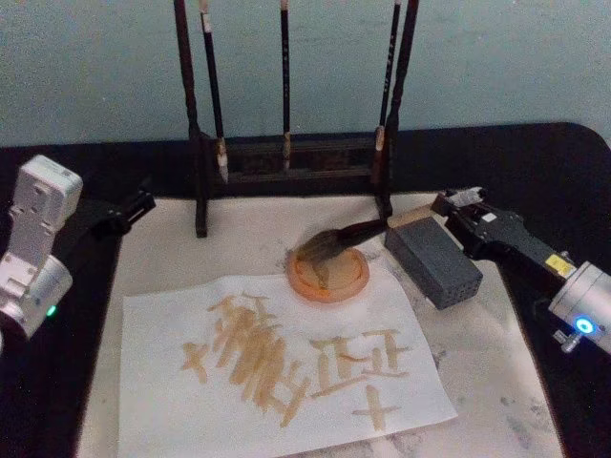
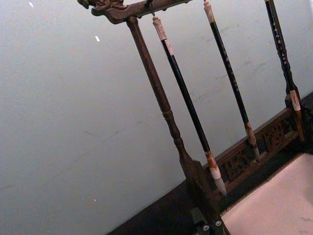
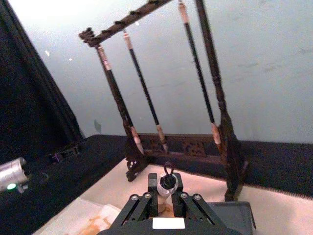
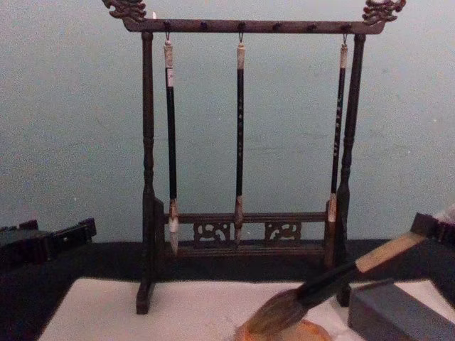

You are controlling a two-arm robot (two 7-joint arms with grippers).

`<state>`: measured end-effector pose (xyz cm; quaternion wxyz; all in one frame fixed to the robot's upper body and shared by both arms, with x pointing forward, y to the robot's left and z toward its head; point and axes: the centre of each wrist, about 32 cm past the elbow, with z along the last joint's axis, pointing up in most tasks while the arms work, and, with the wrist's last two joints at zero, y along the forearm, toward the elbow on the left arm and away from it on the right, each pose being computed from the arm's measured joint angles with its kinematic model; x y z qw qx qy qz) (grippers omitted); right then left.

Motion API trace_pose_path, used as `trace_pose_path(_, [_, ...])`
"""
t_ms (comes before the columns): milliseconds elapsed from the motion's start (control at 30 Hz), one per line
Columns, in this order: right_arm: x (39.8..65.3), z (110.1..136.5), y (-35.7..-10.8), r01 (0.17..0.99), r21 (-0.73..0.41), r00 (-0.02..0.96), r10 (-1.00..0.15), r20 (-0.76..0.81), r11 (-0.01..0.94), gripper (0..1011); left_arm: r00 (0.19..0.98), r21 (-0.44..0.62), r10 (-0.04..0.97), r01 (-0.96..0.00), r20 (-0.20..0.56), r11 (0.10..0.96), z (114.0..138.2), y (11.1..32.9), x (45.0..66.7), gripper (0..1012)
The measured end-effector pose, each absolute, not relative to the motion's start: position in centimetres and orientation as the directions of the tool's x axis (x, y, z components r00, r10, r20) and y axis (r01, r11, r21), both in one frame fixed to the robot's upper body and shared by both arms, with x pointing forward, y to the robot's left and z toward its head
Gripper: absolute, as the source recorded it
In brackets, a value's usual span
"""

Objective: Pick up the brush from the inkstone, write on the paper, then place the brush back to its original position.

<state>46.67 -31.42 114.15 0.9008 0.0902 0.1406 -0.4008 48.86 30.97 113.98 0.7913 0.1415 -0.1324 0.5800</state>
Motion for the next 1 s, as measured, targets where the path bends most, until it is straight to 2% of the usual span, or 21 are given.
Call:
trace_pose_path(467, [45.8,117.0,-30.6,0.693,0.044,0.714,-0.677,-0.178,0.72,161,0.292,0.07,0.88,-0.955,0.374,0.287,114.0,31.0,48.9,1002])
trace_pose_path(1000, [43.7,120.9,-29.5,0.598,-0.052,0.801,-0.594,0.076,0.8,163,0.292,0.07,0.88,-0.955,0.374,0.287,114.0,31.0,48.9,1002])
